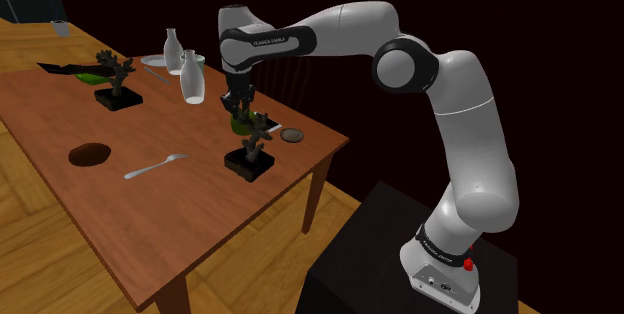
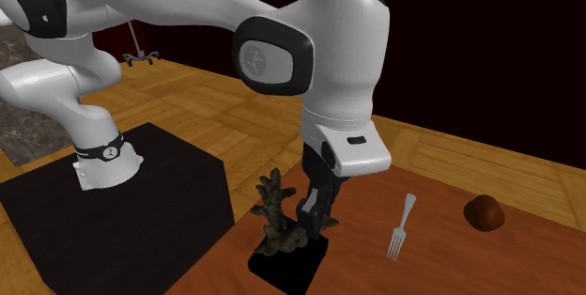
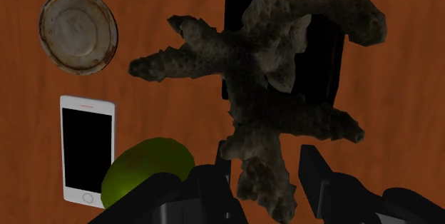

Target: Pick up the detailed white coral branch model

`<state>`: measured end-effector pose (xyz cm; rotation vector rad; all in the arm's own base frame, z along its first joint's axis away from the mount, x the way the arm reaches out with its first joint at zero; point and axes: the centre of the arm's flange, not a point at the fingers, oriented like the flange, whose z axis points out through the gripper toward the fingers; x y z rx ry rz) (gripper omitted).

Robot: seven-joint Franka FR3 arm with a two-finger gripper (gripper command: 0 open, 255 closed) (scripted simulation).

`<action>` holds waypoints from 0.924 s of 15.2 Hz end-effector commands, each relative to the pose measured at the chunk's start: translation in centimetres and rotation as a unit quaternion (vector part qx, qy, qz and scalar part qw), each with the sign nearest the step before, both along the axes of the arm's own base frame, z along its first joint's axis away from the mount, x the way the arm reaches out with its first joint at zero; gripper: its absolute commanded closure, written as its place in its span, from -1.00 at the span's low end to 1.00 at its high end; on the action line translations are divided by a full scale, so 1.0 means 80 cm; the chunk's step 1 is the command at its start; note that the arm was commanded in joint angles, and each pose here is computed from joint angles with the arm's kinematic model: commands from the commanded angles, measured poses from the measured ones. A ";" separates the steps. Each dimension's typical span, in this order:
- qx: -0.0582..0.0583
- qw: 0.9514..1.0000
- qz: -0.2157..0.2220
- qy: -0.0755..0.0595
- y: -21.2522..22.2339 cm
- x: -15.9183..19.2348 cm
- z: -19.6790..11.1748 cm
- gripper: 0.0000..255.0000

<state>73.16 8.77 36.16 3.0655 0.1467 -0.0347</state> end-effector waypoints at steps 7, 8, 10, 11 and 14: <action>0.000 1.000 0.000 0.000 0.000 0.000 0.050 1.00; 0.000 1.000 0.000 0.000 0.000 0.000 0.057 1.00; 0.000 1.000 0.000 0.000 0.000 0.000 0.070 1.00; 0.000 1.000 0.000 0.000 0.000 0.000 0.077 1.00; 0.000 1.000 0.000 0.000 0.000 0.000 0.097 1.00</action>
